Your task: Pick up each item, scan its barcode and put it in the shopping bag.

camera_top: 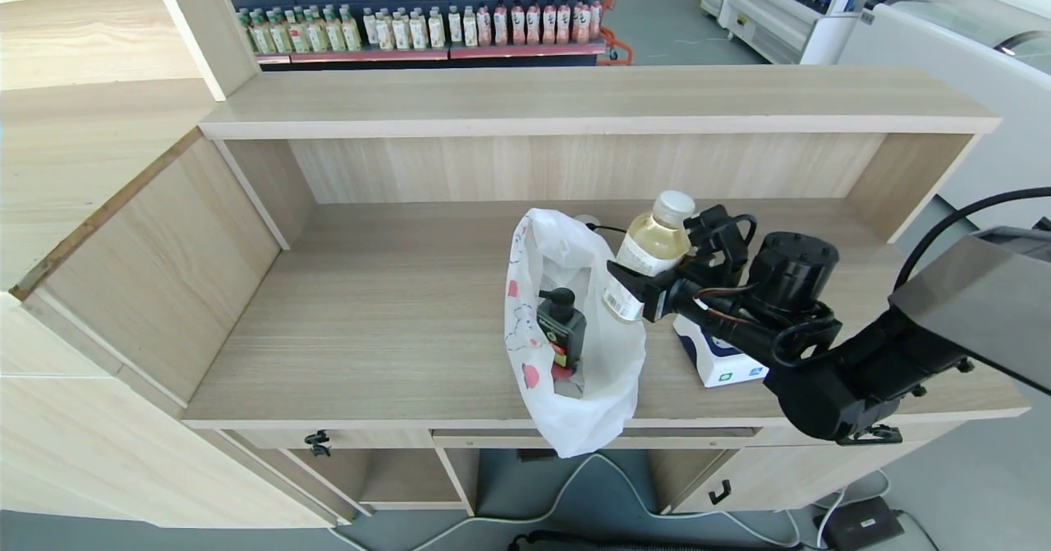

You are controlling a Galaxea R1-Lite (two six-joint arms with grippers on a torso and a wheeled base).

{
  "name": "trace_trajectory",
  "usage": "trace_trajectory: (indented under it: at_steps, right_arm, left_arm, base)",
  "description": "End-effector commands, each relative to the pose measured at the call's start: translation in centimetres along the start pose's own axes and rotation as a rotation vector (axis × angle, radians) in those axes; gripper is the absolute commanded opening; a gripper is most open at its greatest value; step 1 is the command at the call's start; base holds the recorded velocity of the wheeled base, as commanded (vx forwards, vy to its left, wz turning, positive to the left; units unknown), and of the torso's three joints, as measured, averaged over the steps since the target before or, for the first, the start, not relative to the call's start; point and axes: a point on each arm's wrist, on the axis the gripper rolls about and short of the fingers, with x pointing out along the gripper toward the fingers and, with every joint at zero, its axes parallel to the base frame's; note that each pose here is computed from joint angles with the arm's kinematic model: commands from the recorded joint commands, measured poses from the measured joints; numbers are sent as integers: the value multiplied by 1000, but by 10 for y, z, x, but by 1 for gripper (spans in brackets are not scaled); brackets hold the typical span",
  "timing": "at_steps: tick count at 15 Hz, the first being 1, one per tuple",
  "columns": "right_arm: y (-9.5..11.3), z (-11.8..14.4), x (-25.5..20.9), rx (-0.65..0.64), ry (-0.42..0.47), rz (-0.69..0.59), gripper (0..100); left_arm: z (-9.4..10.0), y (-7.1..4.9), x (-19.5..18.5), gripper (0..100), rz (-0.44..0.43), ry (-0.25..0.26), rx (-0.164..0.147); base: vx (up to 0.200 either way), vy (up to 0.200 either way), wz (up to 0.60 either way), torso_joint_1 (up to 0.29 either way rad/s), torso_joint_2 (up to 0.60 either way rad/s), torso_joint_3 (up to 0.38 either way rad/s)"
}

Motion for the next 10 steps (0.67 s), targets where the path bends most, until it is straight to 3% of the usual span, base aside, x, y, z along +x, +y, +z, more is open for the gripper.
trace_trajectory:
  at_steps: [1, 10]
  right_arm:
    - [-2, -12, 8, 3, 13, -3, 0]
    - [-5, -39, 32, -15, 10, 23, 0]
  left_arm:
    - [0, 0, 0, 100, 0, -1, 0]
    - [0, 0, 0, 100, 0, -1, 0]
  base:
    - [0, 0, 0, 0, 0, 0]
    - [0, 0, 0, 0, 0, 0]
